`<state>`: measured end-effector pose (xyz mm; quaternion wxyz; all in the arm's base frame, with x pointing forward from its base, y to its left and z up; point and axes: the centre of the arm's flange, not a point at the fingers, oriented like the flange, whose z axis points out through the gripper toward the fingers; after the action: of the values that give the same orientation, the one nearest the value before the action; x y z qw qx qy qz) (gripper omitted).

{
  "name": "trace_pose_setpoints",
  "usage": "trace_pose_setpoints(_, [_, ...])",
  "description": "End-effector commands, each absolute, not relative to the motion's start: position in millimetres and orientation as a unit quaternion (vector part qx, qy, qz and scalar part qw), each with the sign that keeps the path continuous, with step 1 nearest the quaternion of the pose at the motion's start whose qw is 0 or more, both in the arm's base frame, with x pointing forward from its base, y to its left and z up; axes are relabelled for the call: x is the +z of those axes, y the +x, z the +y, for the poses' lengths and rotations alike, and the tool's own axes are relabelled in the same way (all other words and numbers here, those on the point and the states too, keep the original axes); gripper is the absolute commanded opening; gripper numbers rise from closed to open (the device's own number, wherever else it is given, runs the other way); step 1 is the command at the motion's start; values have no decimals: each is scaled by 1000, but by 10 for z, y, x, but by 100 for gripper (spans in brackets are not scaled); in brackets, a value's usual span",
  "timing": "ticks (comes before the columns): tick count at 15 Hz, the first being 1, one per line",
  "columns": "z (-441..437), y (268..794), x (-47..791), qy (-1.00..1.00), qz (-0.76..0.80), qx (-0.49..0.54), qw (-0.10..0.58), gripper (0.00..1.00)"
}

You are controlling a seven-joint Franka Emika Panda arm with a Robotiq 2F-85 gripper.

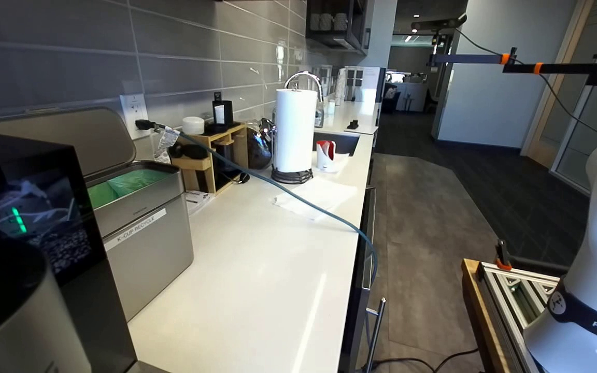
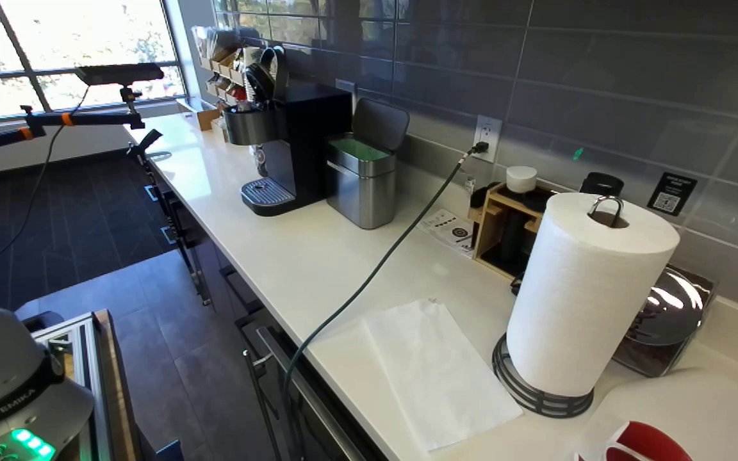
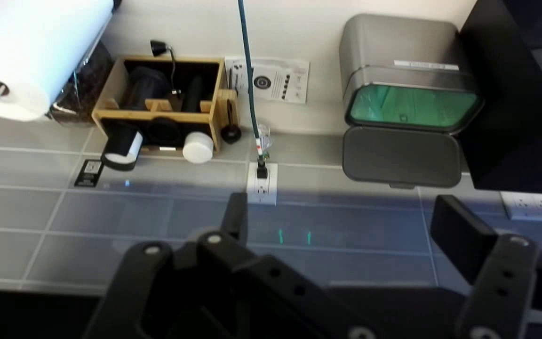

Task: Pick up the cup and put it on the counter

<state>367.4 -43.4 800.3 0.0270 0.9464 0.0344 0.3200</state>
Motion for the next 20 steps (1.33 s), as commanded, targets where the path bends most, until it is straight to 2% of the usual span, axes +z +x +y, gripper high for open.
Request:
trace_pose_setpoints(1, [-464, 3849, 8414, 927, 60, 371, 10, 100])
trace_pose_setpoints(8, [-851, 4375, 9030, 897, 124, 422, -49, 100])
trace_pose_setpoints(9, [-737, 4081, 8805, 898, 103, 427, -27, 100])
trace_pose_setpoints(15, [-742, 4136, 8836, 897, 105, 429, -25, 100])
trace_pose_setpoints(20, [-127, 4747, 8967, 858, 133, 494, -43, 100])
